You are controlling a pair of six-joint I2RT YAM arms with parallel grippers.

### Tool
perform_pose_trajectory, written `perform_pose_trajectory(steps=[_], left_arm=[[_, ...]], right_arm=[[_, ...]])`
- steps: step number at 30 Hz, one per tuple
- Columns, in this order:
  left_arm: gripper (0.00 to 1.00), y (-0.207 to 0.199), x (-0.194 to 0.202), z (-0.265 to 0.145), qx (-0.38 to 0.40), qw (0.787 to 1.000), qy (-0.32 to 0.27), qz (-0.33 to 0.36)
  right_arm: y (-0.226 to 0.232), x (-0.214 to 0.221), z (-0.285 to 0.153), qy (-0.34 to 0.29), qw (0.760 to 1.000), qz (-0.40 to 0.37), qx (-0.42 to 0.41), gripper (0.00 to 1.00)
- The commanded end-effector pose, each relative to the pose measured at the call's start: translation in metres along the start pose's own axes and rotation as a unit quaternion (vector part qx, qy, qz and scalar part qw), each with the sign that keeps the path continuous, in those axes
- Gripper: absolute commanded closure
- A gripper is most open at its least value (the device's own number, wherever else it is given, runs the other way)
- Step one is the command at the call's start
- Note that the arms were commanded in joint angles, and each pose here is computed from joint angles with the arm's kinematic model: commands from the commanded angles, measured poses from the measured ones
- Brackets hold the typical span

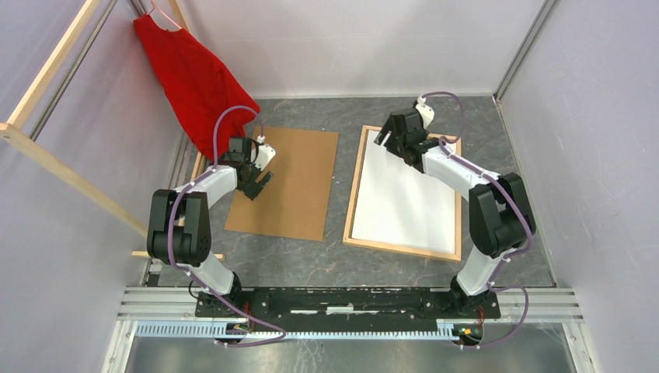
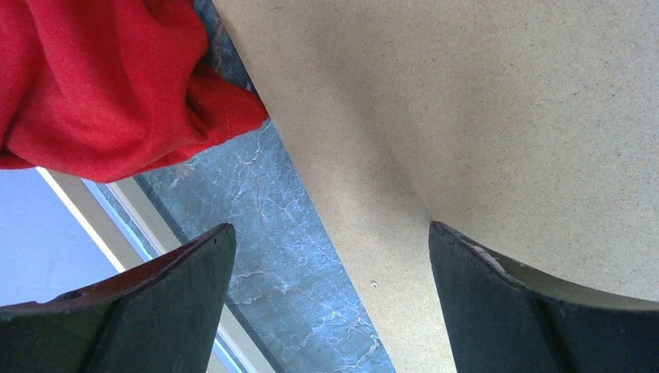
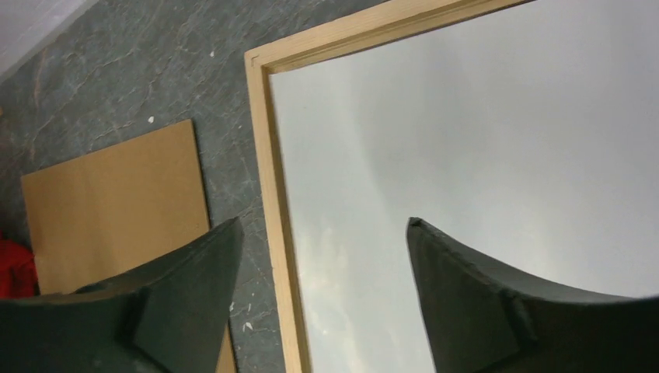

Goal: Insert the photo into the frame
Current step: Turn over the photo from the photo frame, then turn over the photo frame item at the center of the board.

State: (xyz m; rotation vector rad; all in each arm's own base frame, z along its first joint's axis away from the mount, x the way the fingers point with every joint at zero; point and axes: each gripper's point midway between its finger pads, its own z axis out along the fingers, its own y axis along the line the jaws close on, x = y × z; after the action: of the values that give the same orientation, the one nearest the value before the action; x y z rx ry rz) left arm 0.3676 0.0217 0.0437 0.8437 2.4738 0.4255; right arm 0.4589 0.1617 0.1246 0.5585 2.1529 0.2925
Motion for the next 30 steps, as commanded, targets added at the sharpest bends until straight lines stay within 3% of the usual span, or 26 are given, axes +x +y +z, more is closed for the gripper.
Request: perform_pose_trajectory(steps=[1, 2, 8, 13, 19, 30], left_arm=[[0.00, 0.002, 0.000, 0.003, -0.002, 1.000, 0.004, 0.005], [0.00, 0.003, -0.001, 0.003, -0.002, 1.000, 0.004, 0.005], [0.00, 0.009, -0.002, 0.003, -0.009, 1.000, 0.011, 0.003], [0.00, 0.042, -0.007, 0.001, -0.039, 0.999, 0.006, -0.025], [0.00, 0.099, 0.002, 0.002, -0.107, 0.991, 0.008, -0.079], [0.01, 0.090, 0.036, 0.034, -0.140, 0.987, 0.044, -0.071]], right_arm=[[0.025, -0.006, -0.001, -0.004, 0.998, -0.014, -0.059, 0.06], [0.026, -0.006, -0.001, -0.004, 0.998, -0.017, -0.064, 0.02], [0.035, -0.004, -0.005, 0.003, 0.996, -0.028, -0.087, 0.02], [0.062, 0.013, -0.017, 0.028, 0.989, -0.032, -0.139, 0.02], [0.118, 0.065, -0.034, 0.075, 0.975, -0.053, -0.200, 0.02], [0.136, 0.161, -0.025, 0.153, 0.968, -0.080, -0.182, 0.02]])
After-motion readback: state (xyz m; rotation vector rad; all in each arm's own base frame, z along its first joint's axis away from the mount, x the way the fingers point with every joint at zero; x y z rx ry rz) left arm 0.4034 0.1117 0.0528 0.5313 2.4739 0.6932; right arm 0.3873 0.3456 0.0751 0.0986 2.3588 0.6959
